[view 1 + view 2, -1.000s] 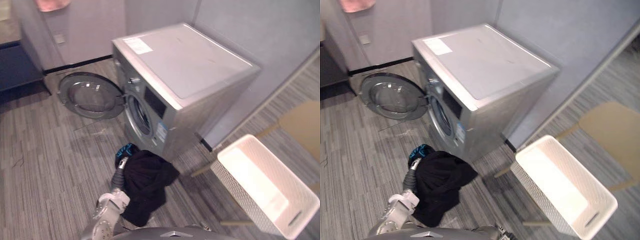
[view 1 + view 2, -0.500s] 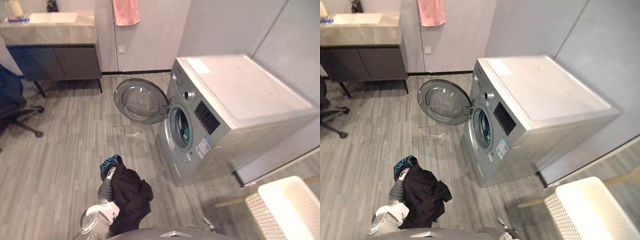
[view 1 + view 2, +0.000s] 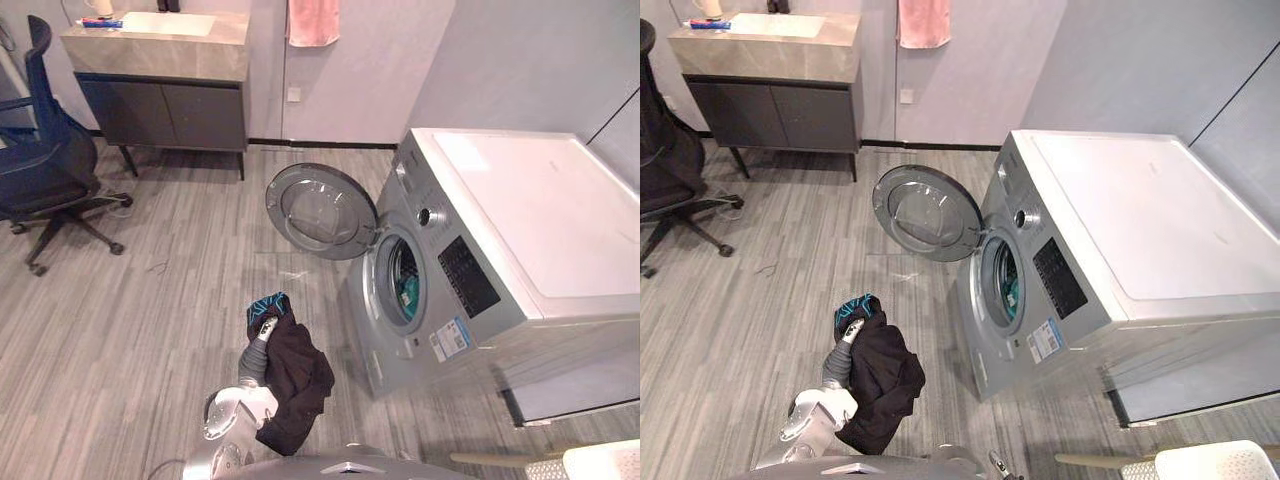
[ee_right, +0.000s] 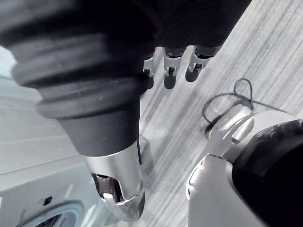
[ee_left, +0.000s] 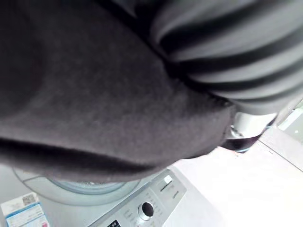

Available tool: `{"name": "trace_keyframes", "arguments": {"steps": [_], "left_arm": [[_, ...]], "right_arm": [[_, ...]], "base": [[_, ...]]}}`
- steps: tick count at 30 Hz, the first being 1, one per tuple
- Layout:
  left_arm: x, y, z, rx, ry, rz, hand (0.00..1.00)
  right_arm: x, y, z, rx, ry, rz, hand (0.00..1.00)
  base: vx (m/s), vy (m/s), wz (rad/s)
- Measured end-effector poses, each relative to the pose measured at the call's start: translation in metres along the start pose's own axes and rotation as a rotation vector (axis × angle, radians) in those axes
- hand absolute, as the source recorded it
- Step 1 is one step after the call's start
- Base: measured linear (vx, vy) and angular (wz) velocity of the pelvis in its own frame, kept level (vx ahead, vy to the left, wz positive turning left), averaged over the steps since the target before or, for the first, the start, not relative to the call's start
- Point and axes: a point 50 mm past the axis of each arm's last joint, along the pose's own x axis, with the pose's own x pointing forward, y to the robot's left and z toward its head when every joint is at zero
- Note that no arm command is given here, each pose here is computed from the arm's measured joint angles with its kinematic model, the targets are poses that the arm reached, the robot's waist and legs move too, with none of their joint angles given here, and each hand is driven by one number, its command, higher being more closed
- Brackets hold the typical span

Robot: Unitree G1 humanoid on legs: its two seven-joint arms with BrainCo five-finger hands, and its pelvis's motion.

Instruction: Pick up the laundry basket with both hands and put the clothes into the washing machine.

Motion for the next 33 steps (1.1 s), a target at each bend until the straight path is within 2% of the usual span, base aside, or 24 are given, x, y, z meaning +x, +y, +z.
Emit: {"name": "trace_keyframes", "arguments": {"steps": [4, 11, 14, 16, 18, 24, 29, 33], "left_arm": [[-0.002, 0.003, 0.009, -0.019, -0.036, 0.011, 1.0], [-0.006, 0.013, 0.008, -0.06, -0.048, 0.087, 1.0], [-0.012, 0.017, -0.001, -0.085, -0.024, 0.119, 1.0], [-0.017, 0.032, 0.002, -0.039, -0.01, 0.152, 1.0], [-0.015, 0.035, 0.009, -0.006, -0.021, 0.144, 1.0], [-0.01, 0.034, 0.021, 0.021, -0.065, 0.146, 1.0], [-0.007, 0.029, 0.023, 0.03, -0.082, 0.136, 1.0], [0.013, 0.016, 0.015, 0.034, -0.026, 0.075, 1.0]], "right_arm": [[0.0, 0.003, 0.014, -0.005, -0.051, 0.01, 0.0], [0.003, 0.047, 0.037, -0.07, -0.129, 0.137, 0.0], [0.006, 0.042, 0.038, -0.077, -0.115, 0.099, 0.0], [0.004, 0.043, 0.018, -0.063, -0.056, 0.085, 0.0], [0.005, 0.04, 0.01, -0.045, -0.022, 0.067, 0.0], [0.006, 0.047, 0.029, -0.031, -0.094, 0.105, 0.0], [0.005, 0.052, 0.037, -0.028, -0.133, 0.122, 0.0], [0.007, 0.036, 0.037, -0.013, -0.119, 0.069, 0.0]], "base": [[0.23, 0.033, -0.68], [0.23, 0.169, -0.92], [0.38, 0.532, -1.17], [0.44, 0.495, -0.57], [0.31, 0.346, -0.38], [0.12, 0.288, -1.25], [0.07, -0.017, -1.52], [0.23, -0.164, -0.49]]}}
